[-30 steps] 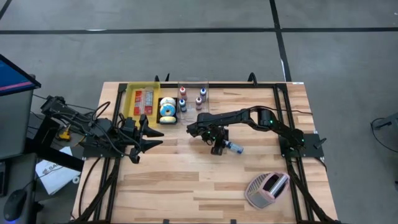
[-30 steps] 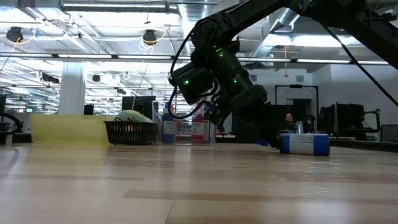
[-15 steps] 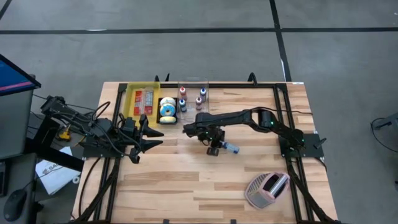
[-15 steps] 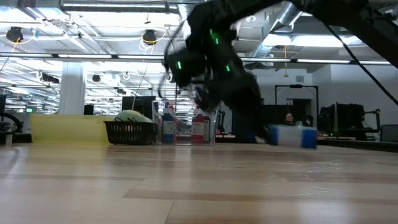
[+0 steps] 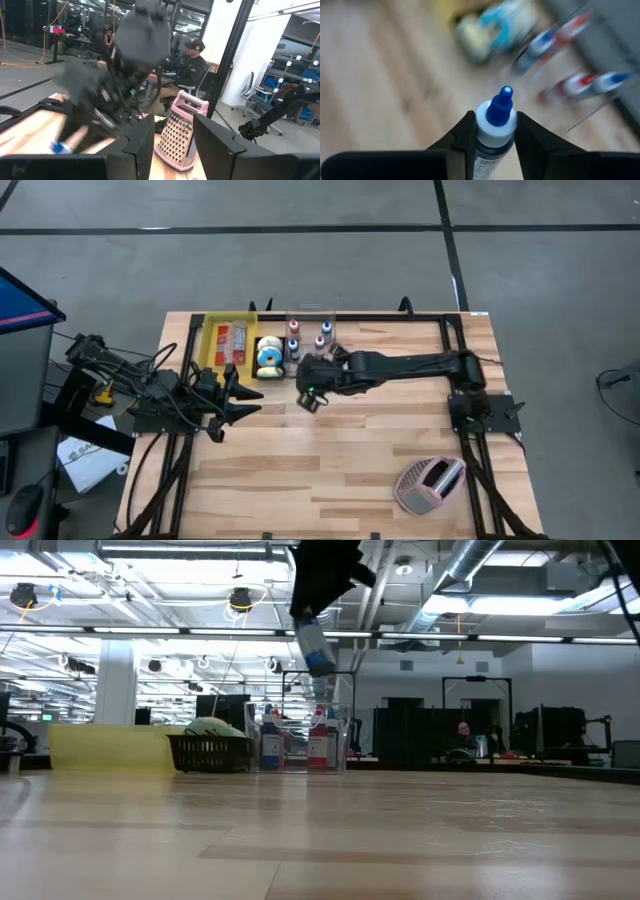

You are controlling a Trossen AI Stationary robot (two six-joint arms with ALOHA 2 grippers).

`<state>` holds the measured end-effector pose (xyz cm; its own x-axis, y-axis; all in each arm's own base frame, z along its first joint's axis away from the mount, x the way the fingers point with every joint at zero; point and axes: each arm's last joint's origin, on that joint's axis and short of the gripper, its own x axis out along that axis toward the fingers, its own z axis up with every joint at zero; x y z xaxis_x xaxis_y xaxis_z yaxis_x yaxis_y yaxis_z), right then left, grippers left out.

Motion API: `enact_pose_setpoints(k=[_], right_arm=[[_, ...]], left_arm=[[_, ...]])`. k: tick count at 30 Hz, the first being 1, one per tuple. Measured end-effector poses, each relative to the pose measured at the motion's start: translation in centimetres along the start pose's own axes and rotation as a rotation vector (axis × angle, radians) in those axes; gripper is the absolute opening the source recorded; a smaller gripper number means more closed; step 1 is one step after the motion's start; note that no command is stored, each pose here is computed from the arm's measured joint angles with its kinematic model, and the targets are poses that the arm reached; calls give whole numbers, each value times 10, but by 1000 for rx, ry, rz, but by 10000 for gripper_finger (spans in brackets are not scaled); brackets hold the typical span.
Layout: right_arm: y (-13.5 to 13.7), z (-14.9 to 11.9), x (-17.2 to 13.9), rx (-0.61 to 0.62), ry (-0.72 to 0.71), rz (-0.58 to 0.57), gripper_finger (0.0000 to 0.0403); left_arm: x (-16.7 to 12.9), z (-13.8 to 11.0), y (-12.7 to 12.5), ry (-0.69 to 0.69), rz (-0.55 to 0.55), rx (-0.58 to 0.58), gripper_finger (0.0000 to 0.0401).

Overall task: Pick & Place Food Item
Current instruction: Put the blue food coloring bottle into the transparent bin

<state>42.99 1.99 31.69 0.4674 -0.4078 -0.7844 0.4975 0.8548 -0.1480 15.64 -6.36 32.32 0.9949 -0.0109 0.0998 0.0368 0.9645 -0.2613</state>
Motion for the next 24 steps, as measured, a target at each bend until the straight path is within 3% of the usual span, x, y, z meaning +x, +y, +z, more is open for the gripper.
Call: enact_pose_setpoints(k=[6, 10, 15, 19, 24], right_arm=[[-11, -7, 0, 177, -275, -88, 93], [-20, -32, 15, 283, -330, -98, 93], [-39, -55, 22, 393, -455, -191, 93], [-53, -56, 25, 421, -545, -252, 93], [-62, -59, 46, 426, -524, -272, 93]], left_arm=[[0, 0, 0, 1, 0, 3, 131], [0, 0, 0, 1, 0, 3, 131], [0, 0, 0, -2, 16, 0, 131], [0, 0, 1, -7, 29, -19, 131], [0, 0, 2, -13, 57, -30, 131]])
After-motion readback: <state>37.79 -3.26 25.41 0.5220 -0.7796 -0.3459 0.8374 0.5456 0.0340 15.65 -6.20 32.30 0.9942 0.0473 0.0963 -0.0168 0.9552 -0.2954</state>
